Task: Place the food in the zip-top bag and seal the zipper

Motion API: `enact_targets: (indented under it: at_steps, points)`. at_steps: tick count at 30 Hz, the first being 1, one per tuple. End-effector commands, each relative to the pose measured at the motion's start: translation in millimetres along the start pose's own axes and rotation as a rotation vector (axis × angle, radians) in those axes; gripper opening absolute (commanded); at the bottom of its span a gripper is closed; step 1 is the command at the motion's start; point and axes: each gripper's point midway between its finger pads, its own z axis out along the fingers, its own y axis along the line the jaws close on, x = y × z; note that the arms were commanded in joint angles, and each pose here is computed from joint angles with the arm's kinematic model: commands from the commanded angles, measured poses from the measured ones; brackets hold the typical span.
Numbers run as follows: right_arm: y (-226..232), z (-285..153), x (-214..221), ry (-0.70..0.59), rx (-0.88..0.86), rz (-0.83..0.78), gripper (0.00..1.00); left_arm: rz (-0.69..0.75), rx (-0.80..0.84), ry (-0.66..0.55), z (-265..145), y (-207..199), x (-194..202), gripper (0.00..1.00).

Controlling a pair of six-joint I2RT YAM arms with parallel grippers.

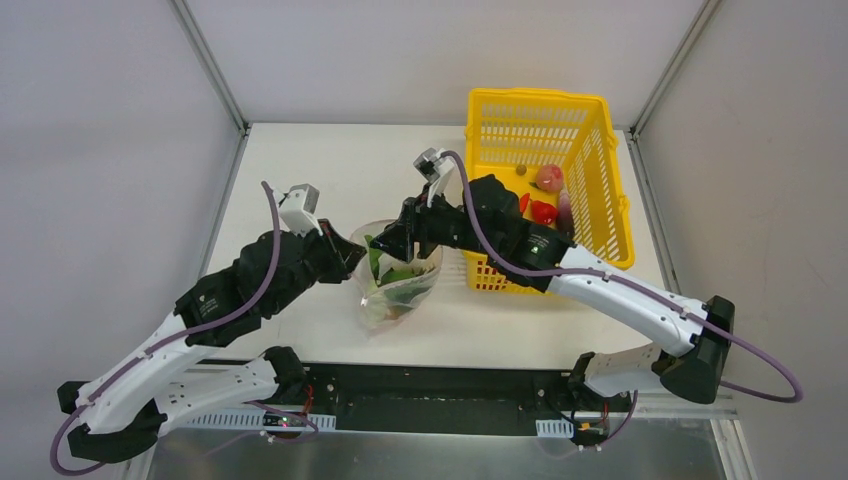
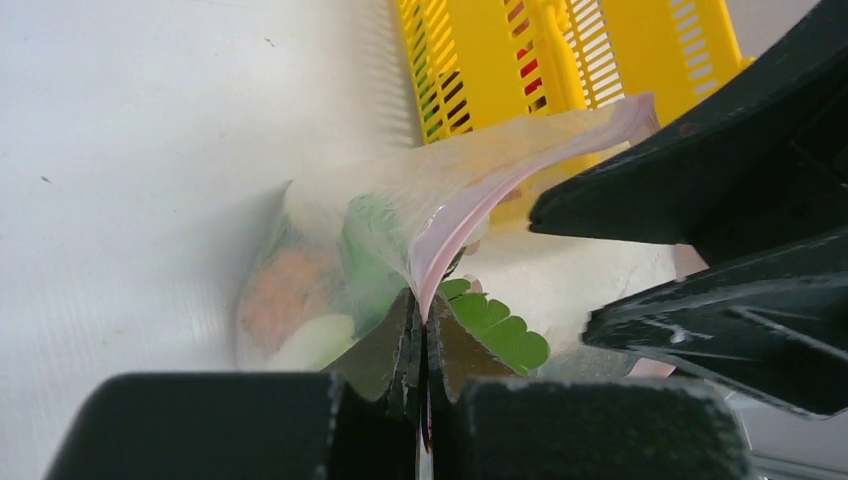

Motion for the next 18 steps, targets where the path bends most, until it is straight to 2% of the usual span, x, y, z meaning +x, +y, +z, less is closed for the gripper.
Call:
enact_targets:
  at_steps: [1, 7, 10, 13, 16, 18]
  points:
    - [44, -30, -53, -0.130, -0.149, 0.001, 0.51, 0.000, -0.024, -0.082, -14, 4, -26, 0.00]
    - [58, -62, -60, -0.157, -0.209, -0.033, 0.54, 0.020, -0.090, -0.131, -25, 20, -39, 0.00]
    - [50, -75, -66, -0.196, -0.161, -0.045, 0.54, 0.032, -0.121, -0.154, -31, 26, -46, 0.00]
    - [6, -85, -66, -0.221, 0.052, -0.054, 0.54, 0.044, -0.138, -0.164, -35, 29, -50, 0.00]
    - [-61, -101, -67, -0.254, 0.345, -0.030, 0.56, 0.049, -0.153, -0.167, -36, 33, -51, 0.00]
    - [-101, -113, -57, -0.222, 0.482, 0.003, 0.59, 0.051, -0.161, -0.167, -35, 34, -50, 0.00]
